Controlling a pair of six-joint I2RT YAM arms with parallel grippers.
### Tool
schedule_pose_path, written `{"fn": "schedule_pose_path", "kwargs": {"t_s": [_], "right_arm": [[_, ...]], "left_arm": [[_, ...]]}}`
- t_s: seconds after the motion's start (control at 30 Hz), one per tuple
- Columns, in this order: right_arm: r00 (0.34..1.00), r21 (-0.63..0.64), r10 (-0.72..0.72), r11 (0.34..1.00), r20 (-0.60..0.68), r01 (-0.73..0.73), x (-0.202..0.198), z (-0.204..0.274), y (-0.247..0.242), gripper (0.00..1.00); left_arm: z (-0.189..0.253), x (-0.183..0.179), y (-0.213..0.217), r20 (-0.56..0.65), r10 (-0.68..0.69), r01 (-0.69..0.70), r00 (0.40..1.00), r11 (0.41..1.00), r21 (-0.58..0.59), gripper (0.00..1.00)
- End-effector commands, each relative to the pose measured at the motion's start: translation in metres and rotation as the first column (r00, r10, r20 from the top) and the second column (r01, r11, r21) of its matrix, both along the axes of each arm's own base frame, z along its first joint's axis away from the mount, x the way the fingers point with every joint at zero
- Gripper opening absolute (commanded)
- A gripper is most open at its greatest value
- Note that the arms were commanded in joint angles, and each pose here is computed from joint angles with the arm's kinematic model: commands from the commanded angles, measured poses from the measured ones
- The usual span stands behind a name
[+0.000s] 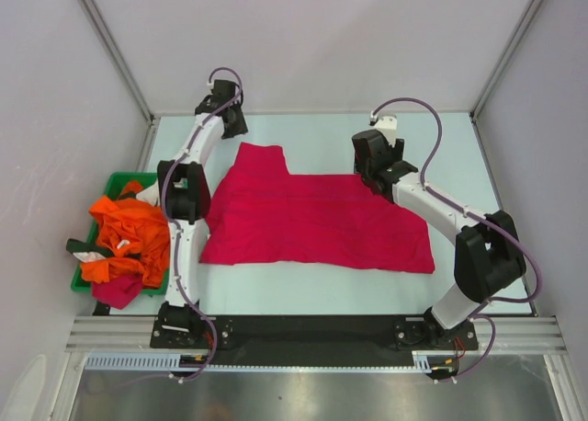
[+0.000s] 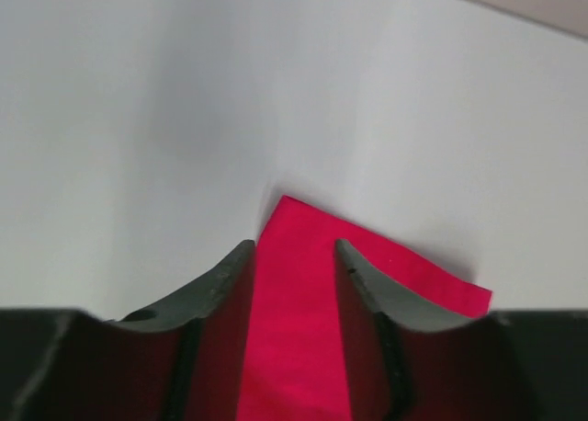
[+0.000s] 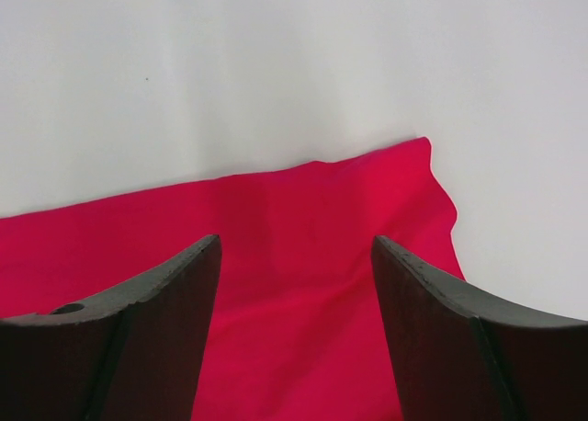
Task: Fold and stack the t-shirts
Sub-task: Fold the flattened tshirt in 1/3 of the way, then grap the side of the flattened tshirt furthest away from the robot with both arms
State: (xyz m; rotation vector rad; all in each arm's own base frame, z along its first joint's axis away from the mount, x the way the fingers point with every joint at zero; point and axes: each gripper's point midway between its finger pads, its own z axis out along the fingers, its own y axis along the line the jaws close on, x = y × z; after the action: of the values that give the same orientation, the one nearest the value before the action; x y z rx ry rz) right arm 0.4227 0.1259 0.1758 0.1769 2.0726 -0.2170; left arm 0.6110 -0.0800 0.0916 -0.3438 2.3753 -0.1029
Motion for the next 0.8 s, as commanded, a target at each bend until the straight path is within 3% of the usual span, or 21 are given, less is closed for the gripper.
{"fn": "schedule_pose_path", "kwargs": {"t_s": [0.0, 0.03, 0.07, 0.1, 0.23, 0.43, 0.77], "right_arm": [[0.999, 0.014, -0.017, 1.0, 0.048, 0.016, 0.015, 0.016, 0.001, 0.72], [0.999, 0.018, -0.018, 1.0, 0.041, 0.017, 0.015, 0.014, 0.001, 0.72], [0.999, 0.018, -0.019, 1.0, 0.036, 0.019, 0.015, 0.013, 0.001, 0.72], [0.999, 0.018, -0.02, 1.0, 0.033, 0.02, 0.016, 0.011, 0.001, 0.72], [1.0, 0.015, -0.017, 1.0, 0.019, 0.017, 0.019, 0.006, 0.004, 0.72], [1.0, 0.008, -0.02, 1.0, 0.006, 0.02, 0.02, 0.002, 0.004, 0.72], [1.0, 0.02, -0.023, 1.0, -0.003, 0.023, 0.021, -0.002, 0.005, 0.71]], "left_arm": [[0.001, 0.007, -0.006, 0.009, -0.03, 0.03, 1.0, 0.999, -0.009, 0.45], [-0.007, 0.007, -0.006, -0.003, -0.031, 0.031, 1.0, 0.999, -0.009, 0.48], [-0.009, 0.008, -0.007, -0.005, -0.032, 0.032, 0.999, 0.999, -0.012, 0.6], [-0.012, 0.009, -0.007, -0.007, -0.034, 0.034, 0.999, 0.999, -0.014, 0.66], [-0.022, 0.011, -0.01, -0.017, -0.038, 0.038, 0.999, 0.999, -0.029, 0.74], [-0.035, 0.015, -0.011, -0.024, -0.039, 0.038, 0.999, 0.997, -0.06, 0.71], [-0.043, 0.018, -0.002, -0.027, -0.013, 0.01, 1.0, 0.996, -0.087, 0.51]]}}
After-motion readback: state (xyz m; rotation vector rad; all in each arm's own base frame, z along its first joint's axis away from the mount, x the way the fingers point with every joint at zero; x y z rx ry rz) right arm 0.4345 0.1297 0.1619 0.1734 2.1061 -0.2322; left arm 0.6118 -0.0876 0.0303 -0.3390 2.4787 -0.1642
